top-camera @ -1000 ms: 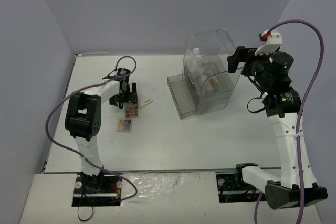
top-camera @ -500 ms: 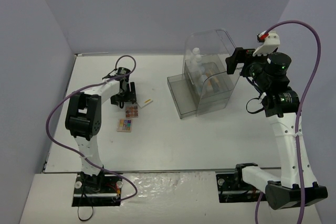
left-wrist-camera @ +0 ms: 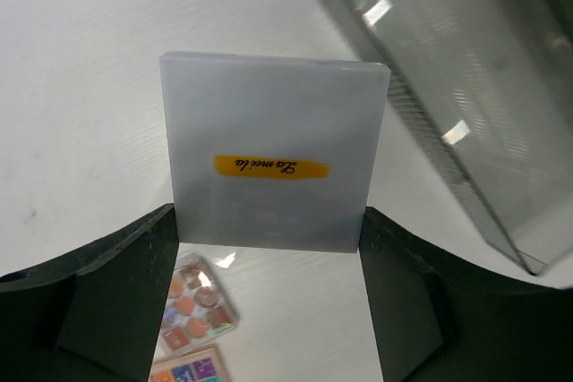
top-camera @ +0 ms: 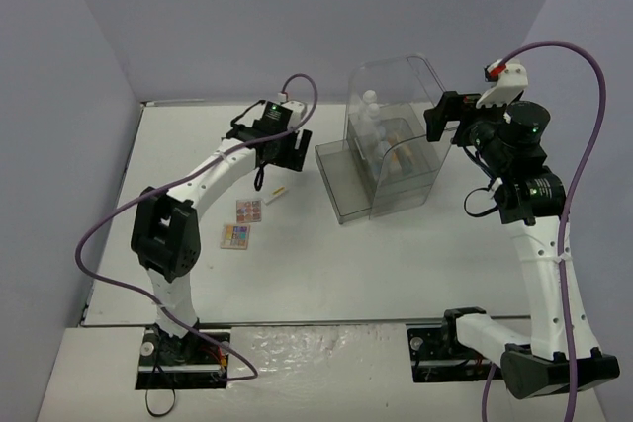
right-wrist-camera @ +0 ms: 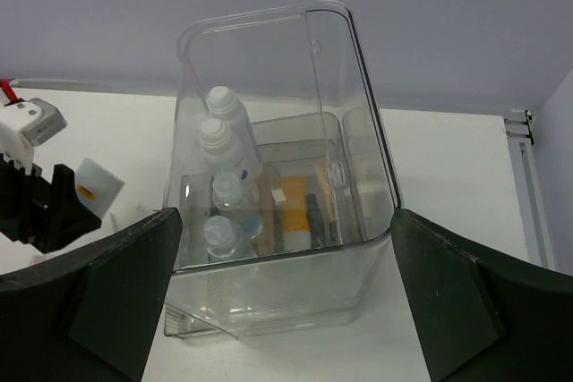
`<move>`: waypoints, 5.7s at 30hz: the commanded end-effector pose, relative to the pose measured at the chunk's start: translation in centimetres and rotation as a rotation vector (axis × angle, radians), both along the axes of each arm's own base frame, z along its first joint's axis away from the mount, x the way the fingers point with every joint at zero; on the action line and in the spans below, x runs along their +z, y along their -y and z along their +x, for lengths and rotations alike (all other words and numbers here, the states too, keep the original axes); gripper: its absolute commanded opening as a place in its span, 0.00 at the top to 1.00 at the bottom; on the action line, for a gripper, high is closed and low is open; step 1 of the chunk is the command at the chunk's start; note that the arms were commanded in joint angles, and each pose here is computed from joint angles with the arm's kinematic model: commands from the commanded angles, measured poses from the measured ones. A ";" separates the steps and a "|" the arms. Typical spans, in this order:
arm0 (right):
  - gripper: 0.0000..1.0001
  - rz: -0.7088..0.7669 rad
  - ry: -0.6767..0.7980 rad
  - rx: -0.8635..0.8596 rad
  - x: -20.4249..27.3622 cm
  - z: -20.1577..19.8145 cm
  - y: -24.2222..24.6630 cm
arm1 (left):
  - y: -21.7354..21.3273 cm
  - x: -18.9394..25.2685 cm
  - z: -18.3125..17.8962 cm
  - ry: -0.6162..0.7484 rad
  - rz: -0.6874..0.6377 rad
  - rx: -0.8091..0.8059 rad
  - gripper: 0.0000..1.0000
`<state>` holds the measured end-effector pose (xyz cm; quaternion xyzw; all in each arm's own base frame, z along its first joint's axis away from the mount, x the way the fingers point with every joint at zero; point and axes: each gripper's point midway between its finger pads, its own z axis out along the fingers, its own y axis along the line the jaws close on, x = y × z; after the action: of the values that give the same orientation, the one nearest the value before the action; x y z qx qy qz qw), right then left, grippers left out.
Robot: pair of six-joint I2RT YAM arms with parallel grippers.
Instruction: Organize the makeup
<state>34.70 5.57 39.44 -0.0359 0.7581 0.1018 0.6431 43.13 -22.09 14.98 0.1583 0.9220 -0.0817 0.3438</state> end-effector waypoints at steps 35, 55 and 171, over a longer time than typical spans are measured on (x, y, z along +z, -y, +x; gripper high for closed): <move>0.00 -0.011 0.133 0.007 3.2 -1.9 -0.2 | 14.5 -0.2 3.6 0.265 0.034 -0.598 0.50; 0.00 -0.006 0.123 0.026 2.8 -1.8 -0.6 | 13.2 2.2 4.1 0.343 -0.047 -0.537 0.06; 0.00 0.004 0.075 0.067 0.5 -2.1 -1.4 | 16.5 -0.7 -2.2 0.221 -0.268 -0.566 0.39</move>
<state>32.65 6.38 37.63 -0.0552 0.7615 0.1121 0.6360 40.15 -38.21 8.95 0.3425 0.8141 -0.2804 0.3759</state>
